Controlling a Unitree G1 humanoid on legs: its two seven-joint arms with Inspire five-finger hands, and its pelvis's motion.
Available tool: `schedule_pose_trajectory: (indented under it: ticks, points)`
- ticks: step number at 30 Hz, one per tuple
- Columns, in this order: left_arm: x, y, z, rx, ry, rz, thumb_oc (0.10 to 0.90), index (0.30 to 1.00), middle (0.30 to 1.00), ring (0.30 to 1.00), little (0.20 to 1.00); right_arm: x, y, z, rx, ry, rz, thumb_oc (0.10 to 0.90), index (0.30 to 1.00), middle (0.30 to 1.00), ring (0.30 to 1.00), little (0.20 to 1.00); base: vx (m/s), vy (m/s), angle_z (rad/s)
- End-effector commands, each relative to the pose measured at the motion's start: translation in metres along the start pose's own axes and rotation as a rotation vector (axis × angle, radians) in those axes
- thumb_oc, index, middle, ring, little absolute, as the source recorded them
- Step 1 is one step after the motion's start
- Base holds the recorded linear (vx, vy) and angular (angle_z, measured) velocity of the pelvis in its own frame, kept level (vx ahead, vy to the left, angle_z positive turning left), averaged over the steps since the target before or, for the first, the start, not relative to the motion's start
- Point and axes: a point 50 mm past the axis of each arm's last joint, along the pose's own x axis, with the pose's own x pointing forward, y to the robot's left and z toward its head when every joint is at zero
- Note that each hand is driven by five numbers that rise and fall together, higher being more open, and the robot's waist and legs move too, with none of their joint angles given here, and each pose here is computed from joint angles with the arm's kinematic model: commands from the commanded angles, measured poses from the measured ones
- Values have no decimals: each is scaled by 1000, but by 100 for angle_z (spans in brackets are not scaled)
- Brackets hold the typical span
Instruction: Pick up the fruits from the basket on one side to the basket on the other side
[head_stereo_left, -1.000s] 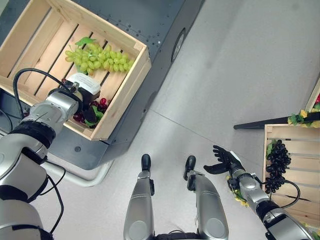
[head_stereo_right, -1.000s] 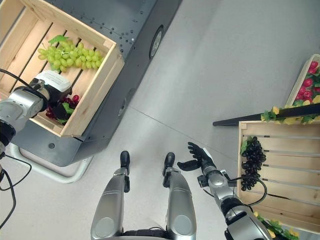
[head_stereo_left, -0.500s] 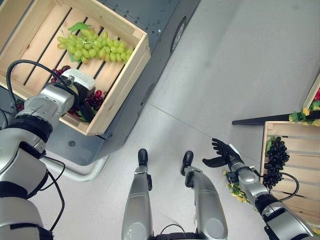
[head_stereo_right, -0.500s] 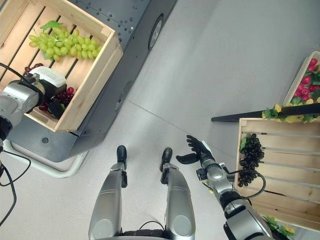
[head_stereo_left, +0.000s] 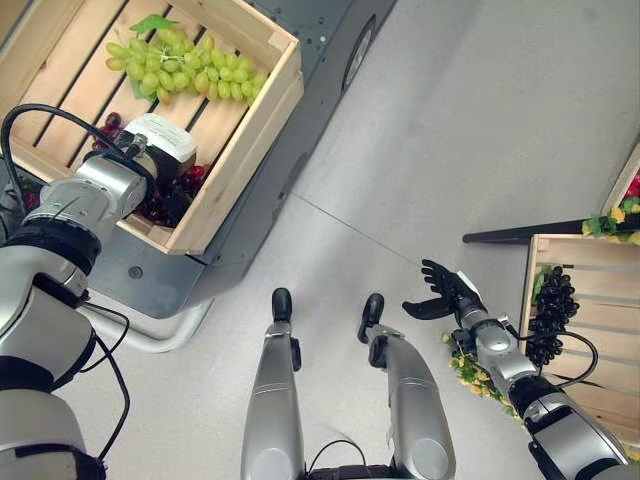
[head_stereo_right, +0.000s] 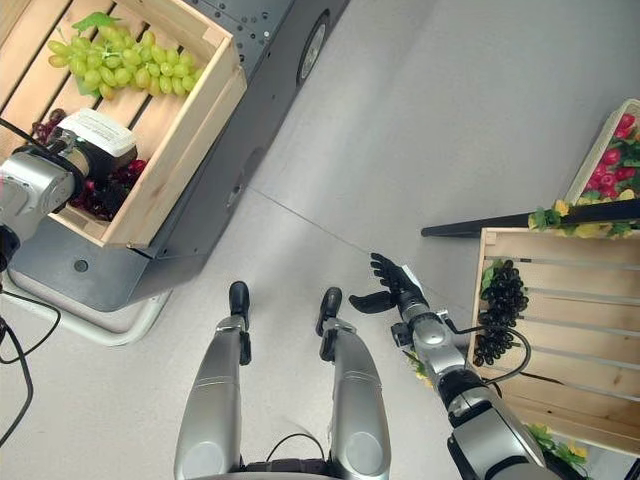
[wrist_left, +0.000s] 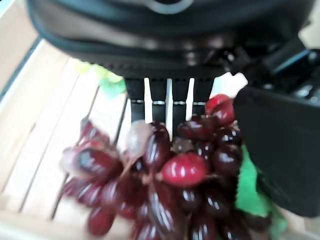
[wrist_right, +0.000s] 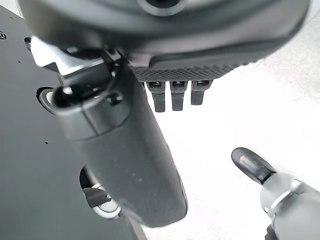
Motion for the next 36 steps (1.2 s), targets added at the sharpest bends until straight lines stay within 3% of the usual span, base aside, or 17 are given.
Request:
schedule_pose_trajectory:
  ticks: [1,10,16,19,22,27,32,36]
  points:
    - [-7,-28,-12,19,62,-49,400,300,300,300,300,-10,-40,8,51,-94,-144,800,900,900,900,900,0,0,0]
    - [-8,-27,-11,19,48,-13,400,300,300,300,300,-13,-47,4,43,-70,-159,800,900,900,900,900,5,10,-4]
    - [-12,-23,-20,-67,116,90,400,300,300,300,300,-17,-48,-4,39,-52,-154,800,900,900,900,900,16,-7,-4]
    - [-16,-23,-31,-184,222,214,400,300,300,300,300,-20,-46,-7,42,-47,-146,800,900,900,900,900,26,-14,-6]
    - [-23,-32,-41,-515,342,387,400,300,300,300,300,-23,-40,-13,51,-43,-138,800,900,900,900,900,33,-17,-5]
    - [-25,-46,-24,-837,337,520,400,300,300,300,300,-29,-25,-24,66,-32,-123,800,900,900,900,900,47,-4,2]
    - [-26,-44,-14,-1051,321,619,400,300,300,300,300,-34,-14,-30,64,-20,-110,800,900,900,900,900,61,15,2]
    - [-28,-42,-6,-1091,299,678,400,300,300,300,300,-40,-8,-38,63,-4,-106,800,900,900,900,900,53,19,-5]
